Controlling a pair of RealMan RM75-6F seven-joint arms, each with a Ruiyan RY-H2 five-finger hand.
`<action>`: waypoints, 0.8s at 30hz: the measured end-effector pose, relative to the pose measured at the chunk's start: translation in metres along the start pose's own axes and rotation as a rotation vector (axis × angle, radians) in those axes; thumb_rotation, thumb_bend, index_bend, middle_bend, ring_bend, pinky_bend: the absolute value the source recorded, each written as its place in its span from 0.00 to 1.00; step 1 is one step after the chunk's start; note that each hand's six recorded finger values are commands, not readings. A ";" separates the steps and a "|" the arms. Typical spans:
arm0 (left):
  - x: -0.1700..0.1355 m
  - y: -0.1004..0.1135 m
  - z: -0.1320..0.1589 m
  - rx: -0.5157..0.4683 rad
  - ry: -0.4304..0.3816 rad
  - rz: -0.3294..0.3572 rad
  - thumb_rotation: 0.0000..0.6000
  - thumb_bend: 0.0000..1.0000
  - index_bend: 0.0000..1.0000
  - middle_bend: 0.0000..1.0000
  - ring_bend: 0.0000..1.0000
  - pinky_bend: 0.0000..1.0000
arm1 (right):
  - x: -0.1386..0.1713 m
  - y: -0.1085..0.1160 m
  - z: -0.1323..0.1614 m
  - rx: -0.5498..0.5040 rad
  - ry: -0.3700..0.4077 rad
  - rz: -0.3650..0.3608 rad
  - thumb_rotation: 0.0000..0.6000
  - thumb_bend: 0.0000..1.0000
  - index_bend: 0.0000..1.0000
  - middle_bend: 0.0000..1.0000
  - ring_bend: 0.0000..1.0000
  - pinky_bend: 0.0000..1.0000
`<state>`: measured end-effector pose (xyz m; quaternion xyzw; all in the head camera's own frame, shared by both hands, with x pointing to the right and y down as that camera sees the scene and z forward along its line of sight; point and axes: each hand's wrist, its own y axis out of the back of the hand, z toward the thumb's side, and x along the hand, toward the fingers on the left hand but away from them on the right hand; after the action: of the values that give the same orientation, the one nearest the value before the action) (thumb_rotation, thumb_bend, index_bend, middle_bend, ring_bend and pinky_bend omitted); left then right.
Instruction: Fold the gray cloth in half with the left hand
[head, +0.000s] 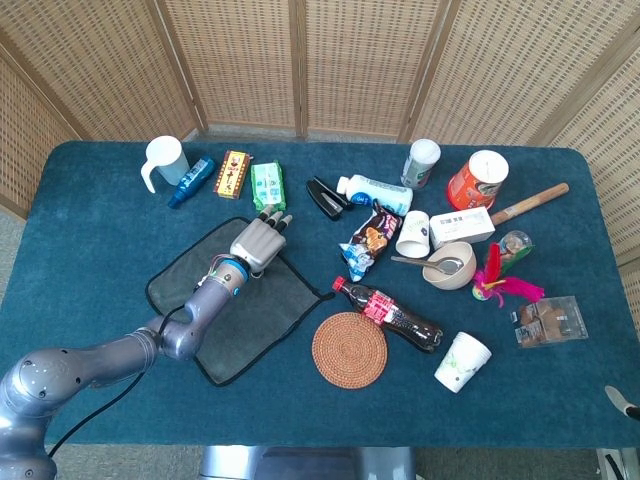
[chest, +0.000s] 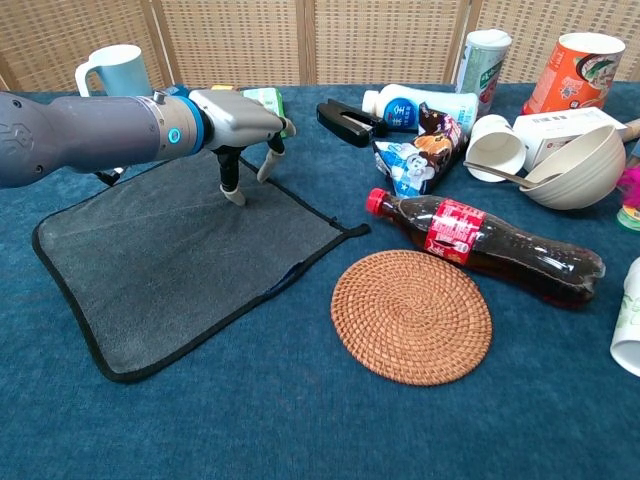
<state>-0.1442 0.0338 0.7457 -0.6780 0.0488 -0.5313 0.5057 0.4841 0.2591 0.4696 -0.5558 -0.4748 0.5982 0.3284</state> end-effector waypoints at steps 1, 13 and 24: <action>0.000 0.000 0.000 0.000 0.000 0.000 1.00 0.23 0.52 0.00 0.00 0.06 | 0.000 0.000 0.000 0.000 0.001 0.000 1.00 0.00 0.03 0.00 0.00 0.00; -0.001 -0.001 -0.001 -0.004 0.006 -0.006 1.00 0.28 0.55 0.00 0.00 0.06 | 0.000 0.000 0.001 -0.001 0.002 0.002 1.00 0.00 0.03 0.00 0.00 0.00; -0.005 0.003 -0.007 -0.031 -0.002 -0.005 1.00 0.36 0.54 0.00 0.00 0.06 | 0.001 0.000 0.002 -0.001 0.006 0.003 1.00 0.00 0.03 0.00 0.00 0.00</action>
<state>-0.1508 0.0312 0.7395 -0.6862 0.0547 -0.5312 0.4939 0.4823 0.2595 0.4695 -0.5587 -0.4733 0.5966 0.3285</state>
